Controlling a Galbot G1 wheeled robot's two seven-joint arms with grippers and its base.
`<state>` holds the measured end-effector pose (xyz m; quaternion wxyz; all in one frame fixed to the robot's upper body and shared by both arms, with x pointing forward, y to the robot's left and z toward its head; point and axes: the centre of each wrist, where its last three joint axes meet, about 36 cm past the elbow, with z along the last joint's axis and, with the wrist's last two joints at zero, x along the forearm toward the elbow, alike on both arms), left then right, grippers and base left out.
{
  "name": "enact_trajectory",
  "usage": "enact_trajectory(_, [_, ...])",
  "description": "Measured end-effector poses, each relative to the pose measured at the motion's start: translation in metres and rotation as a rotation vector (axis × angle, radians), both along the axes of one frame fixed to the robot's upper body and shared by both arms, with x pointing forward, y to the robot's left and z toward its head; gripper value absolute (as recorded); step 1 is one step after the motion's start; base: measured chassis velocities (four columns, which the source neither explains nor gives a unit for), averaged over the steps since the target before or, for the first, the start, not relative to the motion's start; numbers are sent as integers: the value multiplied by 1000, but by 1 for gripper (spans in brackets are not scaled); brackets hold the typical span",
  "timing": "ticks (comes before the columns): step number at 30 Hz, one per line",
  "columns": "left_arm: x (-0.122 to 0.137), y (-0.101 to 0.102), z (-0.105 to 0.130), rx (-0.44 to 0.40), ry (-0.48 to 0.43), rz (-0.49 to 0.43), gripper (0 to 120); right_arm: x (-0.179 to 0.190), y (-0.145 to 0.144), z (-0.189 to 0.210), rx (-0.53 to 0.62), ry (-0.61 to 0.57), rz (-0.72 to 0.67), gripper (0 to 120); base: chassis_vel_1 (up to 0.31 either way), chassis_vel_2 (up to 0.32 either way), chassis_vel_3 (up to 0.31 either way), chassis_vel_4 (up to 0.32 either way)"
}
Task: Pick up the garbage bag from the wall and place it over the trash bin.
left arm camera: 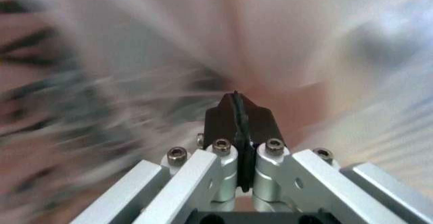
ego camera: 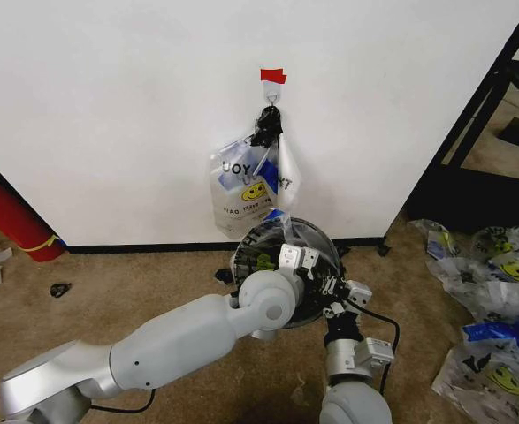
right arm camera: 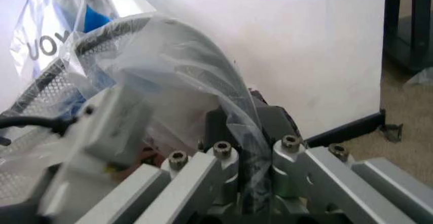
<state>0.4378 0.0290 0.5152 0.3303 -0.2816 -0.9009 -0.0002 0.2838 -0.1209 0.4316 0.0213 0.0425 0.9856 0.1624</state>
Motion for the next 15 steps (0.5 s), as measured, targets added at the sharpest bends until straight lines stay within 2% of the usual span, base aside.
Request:
enact_trajectory(6, [-2, 13, -3, 93, -27, -3, 0, 2, -1, -2, -13, -5, -2, 0, 0, 0, 0, 0])
enact_trajectory(15, [-6, -1, -23, 135, 16, -36, 0, -4, 3, -3, -18, -11, 3, 0, 0, 0, 0, 0])
